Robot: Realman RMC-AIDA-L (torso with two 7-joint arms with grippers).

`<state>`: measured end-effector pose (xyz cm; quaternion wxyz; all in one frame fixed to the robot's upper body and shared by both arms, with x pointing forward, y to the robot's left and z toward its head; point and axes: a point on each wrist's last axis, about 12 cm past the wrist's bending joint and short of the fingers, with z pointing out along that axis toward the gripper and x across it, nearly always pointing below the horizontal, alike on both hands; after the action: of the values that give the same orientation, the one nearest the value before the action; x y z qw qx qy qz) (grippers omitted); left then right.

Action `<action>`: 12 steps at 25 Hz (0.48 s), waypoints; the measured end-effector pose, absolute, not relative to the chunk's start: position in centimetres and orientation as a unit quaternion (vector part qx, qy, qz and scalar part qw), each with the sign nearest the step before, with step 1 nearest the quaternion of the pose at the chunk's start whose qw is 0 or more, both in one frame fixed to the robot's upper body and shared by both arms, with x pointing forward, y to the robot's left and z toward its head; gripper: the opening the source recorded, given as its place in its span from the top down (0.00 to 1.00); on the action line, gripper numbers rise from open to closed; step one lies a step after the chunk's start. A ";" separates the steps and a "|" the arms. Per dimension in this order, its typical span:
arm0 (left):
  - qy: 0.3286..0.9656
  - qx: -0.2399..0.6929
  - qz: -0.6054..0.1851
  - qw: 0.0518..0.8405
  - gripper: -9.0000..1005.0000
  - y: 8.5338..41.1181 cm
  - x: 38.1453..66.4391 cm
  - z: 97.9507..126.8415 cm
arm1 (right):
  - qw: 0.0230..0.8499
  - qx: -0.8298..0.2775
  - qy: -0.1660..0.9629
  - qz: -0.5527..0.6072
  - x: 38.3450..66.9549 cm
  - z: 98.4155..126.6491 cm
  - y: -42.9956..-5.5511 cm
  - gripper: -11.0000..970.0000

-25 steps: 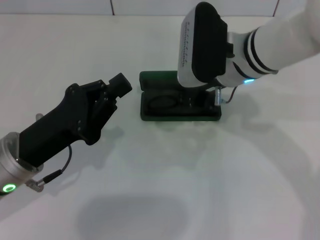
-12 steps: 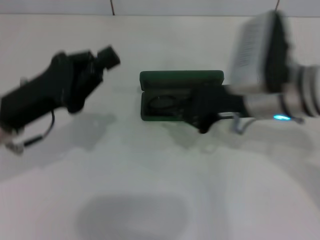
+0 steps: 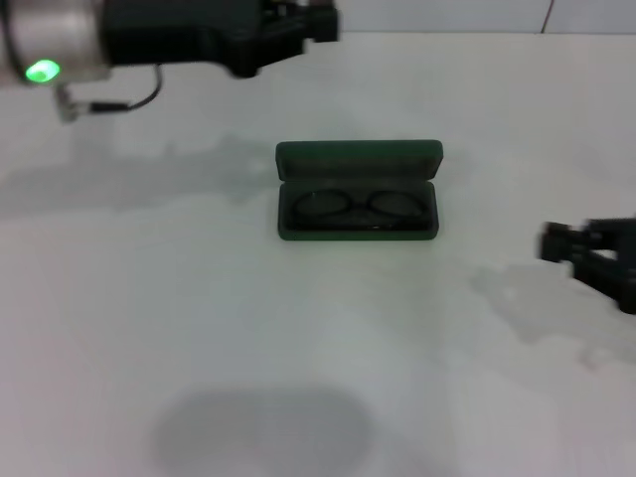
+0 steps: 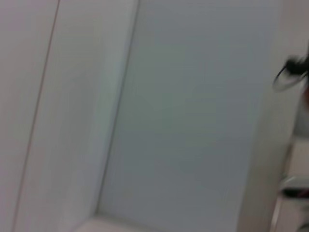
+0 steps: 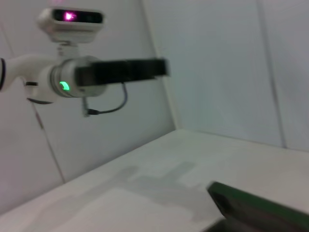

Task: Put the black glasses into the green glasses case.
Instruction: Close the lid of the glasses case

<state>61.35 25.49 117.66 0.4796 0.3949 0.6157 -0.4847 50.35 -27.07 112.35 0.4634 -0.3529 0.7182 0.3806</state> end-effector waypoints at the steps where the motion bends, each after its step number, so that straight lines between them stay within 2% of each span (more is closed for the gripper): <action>1: 0.637 0.404 -0.464 0.465 0.94 24.5 62.4 117.8 | 0.463 -0.339 0.722 0.387 49.7 112.0 -28.3 0.85; 2: 0.650 0.414 -0.448 0.452 0.94 23.5 63.1 117.9 | 0.469 -0.311 0.724 0.399 48.3 111.2 -30.7 0.85; 5: 0.682 0.439 -0.405 0.422 0.81 20.6 64.6 117.6 | 0.483 -0.301 0.712 0.411 46.9 110.6 -32.3 0.85; 9: 0.716 0.467 -0.345 0.388 0.78 17.7 65.4 116.2 | 0.507 -0.271 0.698 0.426 45.9 110.1 -33.9 0.84; 12: 0.727 0.476 -0.321 0.377 0.77 16.7 65.4 115.2 | 0.514 -0.264 0.694 0.431 45.8 110.0 -34.1 0.84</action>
<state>65.44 16.74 115.22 0.3766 0.4758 0.7269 -0.3215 45.83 -34.06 109.96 0.5137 -0.2637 0.6936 0.4306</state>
